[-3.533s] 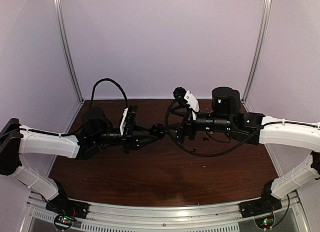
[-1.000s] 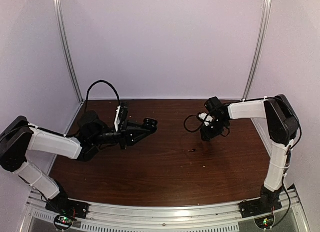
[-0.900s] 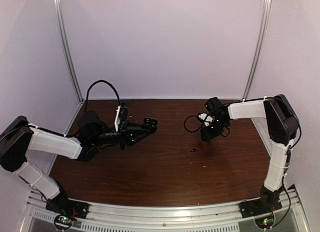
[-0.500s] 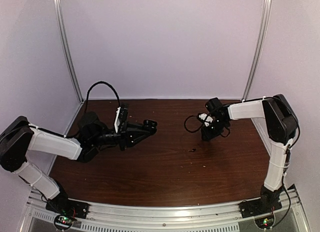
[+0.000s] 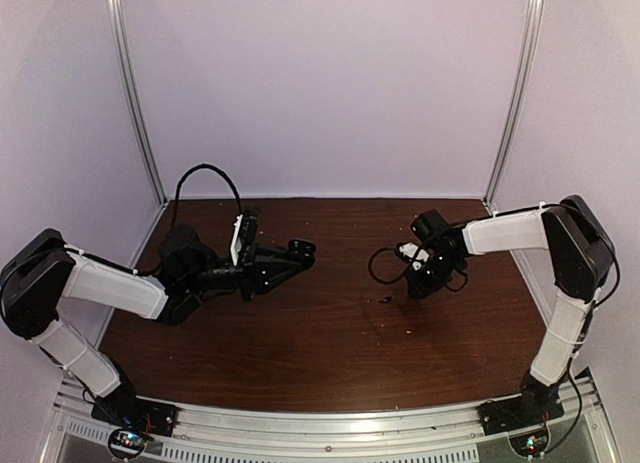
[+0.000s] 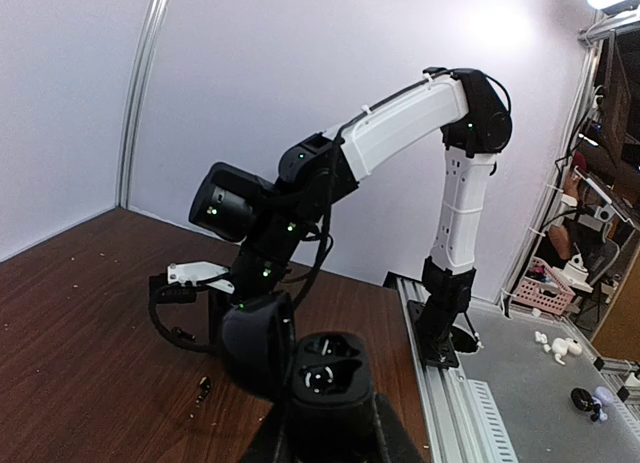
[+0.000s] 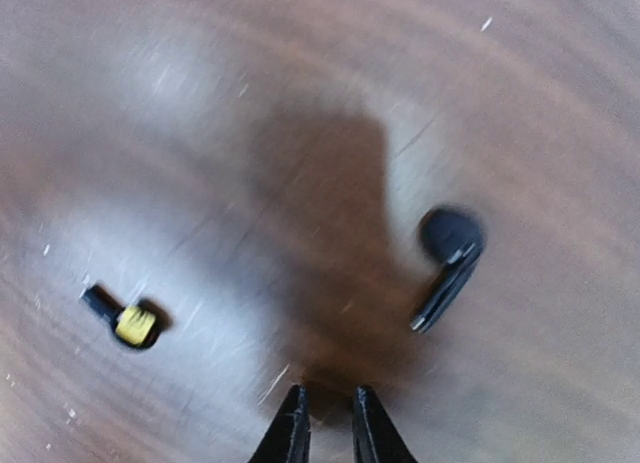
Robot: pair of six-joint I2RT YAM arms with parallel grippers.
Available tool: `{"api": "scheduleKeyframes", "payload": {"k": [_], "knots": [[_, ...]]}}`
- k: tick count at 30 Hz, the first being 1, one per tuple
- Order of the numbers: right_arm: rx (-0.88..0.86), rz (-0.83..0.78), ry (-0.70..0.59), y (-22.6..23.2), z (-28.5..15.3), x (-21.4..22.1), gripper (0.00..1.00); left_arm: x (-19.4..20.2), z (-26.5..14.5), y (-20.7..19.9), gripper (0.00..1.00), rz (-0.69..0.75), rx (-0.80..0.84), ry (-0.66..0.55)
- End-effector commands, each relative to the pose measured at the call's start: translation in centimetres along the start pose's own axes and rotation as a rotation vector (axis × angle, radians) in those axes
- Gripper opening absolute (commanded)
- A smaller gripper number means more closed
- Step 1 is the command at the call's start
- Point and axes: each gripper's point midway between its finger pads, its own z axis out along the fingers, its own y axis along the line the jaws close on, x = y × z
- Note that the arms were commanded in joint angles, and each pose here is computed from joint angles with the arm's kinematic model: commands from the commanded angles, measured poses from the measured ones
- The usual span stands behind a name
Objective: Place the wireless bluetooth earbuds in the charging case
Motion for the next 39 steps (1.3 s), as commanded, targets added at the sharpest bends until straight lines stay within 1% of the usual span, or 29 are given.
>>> {"api": "scheduleKeyframes", "payload": {"k": [1,3,6,13,15,18,24,31,39], "knots": [[-0.024,0.023,0.102,1.1,-0.5,3.7,0.17,-1.0,-0.2,-0.3,0.00,0.029,0.025,-0.043],[-0.006,0.033,0.087,0.8,-1.0,3.5,0.20,-1.0,-0.2,-0.2,0.00,0.027,0.024,-0.043],[0.045,0.053,0.065,-0.5,-1.1,2.5,0.28,-1.2,-0.3,-0.1,0.00,0.024,0.022,-0.050],[0.095,0.063,0.044,-2.0,-0.6,-0.9,0.37,-1.4,-0.6,-0.2,0.00,0.028,0.020,-0.056],[0.107,0.060,0.037,-2.4,-0.6,-1.8,0.38,-1.3,-0.7,-0.3,0.00,0.028,0.017,-0.056],[0.106,0.059,0.013,-2.7,-0.6,-3.3,0.37,-1.3,-0.8,-0.3,0.00,0.029,0.016,-0.059],[0.117,0.057,0.024,-3.8,0.1,-4.4,0.33,-1.4,-1.0,-0.4,0.00,0.035,0.016,-0.063],[0.098,0.061,0.047,-4.0,1.2,-4.2,0.29,-1.4,-1.2,-0.5,0.00,0.034,0.016,-0.068],[0.043,0.062,0.076,-3.0,1.7,-3.3,0.18,-1.6,-1.3,-0.4,0.00,0.033,0.017,-0.073]]}}
